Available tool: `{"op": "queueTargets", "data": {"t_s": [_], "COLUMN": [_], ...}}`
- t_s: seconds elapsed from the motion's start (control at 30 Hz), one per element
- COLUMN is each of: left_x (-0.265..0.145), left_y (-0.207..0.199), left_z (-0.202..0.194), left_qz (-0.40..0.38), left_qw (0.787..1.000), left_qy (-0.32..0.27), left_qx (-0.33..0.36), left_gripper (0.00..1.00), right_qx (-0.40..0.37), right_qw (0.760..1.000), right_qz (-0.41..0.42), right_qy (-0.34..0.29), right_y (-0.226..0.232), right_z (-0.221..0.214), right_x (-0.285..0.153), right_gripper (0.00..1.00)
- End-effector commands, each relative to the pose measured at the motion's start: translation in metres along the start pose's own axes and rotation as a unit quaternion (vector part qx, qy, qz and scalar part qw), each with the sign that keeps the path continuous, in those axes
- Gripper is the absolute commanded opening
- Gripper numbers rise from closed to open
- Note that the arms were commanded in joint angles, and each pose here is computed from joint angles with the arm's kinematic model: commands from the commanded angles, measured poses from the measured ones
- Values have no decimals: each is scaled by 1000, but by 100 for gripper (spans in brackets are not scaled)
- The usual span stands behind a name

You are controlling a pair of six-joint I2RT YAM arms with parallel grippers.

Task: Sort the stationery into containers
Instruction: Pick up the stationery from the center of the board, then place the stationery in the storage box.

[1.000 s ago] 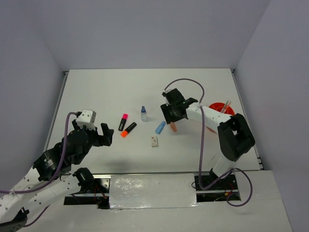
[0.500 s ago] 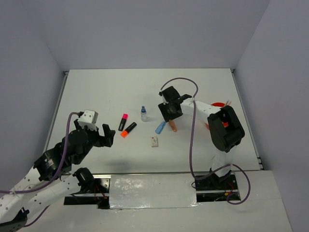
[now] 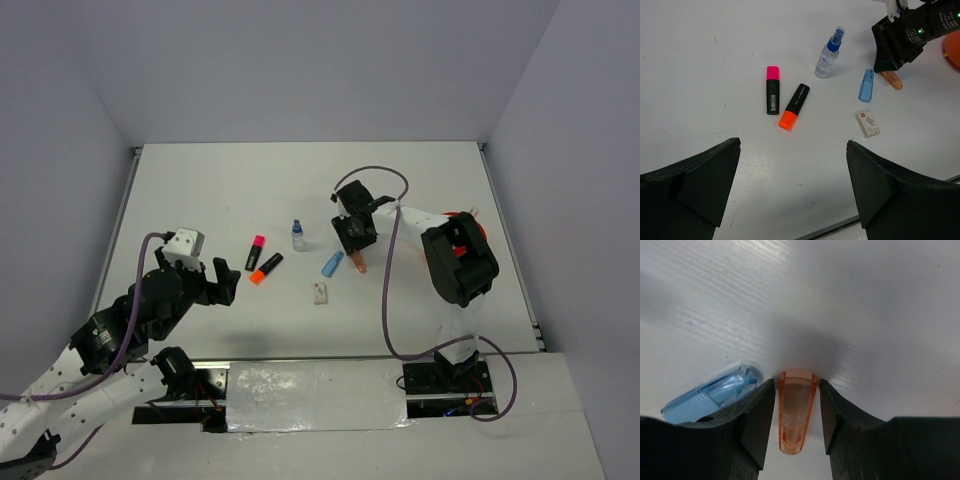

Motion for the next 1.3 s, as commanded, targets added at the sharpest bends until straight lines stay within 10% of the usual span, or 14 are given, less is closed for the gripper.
{"op": "queueTargets", "data": {"t_s": [0.0,0.3,0.47,0.73,1.27], "left_x": [-1,-1,-2,-5,-9], "left_y": [-3,-3,-5,-6,-10], "left_z": [9,9,9,10,11], "left_qz": [-11,-18,-24,-38,-65], "left_qw": [1000,1000,999,999,997], "left_qy": [-23,-24,-24,-31,-37], "left_qx": [-4,-3,-2,-5,-2], "left_gripper": [99,99,99,99,99], "right_qx": [-1,19,25,105,197], "right_qw": [1000,998,977,879,807], "right_qz": [4,-19,-22,-159,-315], "right_qy": [-2,-61,-210,-437,-458], "right_y": [-2,-8,-22,-110,-224], "right_z": [3,21,49,52,10], "right_x": [11,-17,-70,-165,-186], "right_gripper": [48,0,0,0,0]}}
Point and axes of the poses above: each gripper's point midway between its finger pads, its own x axis out along the fingers, its own y axis along the line the jaws close on, z = x × y, the point moved 6 cm from there along -x, back along the fingers, and after that the axes turned 5 degrees about -x, right-handed, at the moved point
